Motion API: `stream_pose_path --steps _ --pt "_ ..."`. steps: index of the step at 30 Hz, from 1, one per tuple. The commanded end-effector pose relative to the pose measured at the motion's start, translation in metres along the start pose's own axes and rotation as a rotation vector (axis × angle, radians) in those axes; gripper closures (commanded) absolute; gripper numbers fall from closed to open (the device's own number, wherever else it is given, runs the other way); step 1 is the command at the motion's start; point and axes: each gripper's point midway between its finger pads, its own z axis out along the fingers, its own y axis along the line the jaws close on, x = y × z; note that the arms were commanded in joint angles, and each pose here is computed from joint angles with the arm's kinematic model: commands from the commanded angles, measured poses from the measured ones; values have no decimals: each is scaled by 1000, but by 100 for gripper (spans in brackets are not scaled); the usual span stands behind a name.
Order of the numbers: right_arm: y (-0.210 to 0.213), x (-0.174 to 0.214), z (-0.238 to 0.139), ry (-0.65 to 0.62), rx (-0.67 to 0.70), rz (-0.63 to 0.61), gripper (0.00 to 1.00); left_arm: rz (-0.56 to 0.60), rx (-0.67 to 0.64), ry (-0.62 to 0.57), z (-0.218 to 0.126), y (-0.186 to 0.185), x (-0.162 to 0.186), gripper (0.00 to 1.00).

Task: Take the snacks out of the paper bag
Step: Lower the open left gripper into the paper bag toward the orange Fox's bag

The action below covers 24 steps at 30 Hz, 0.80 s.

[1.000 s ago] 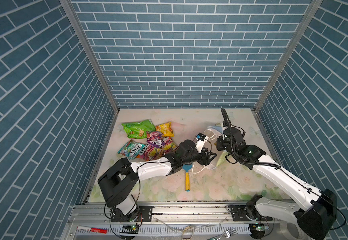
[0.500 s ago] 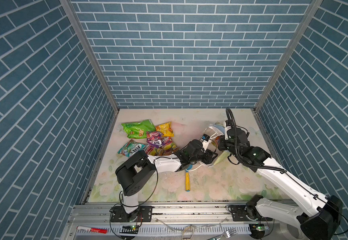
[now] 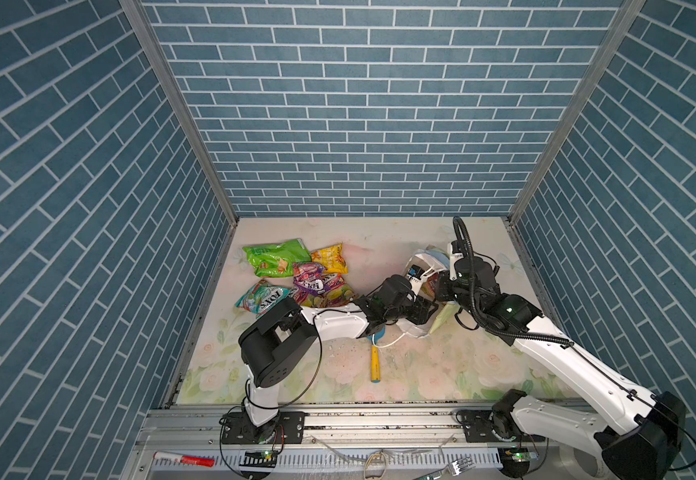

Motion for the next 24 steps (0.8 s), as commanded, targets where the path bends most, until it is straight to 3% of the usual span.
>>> stream_pose_path --steps 1,24 --pt "6 -8 -1 -48 -40 85 100 -6 -31 31 8 7 6 40" --pt "6 1 3 -25 -43 84 100 6 -19 37 39 13 3 37"
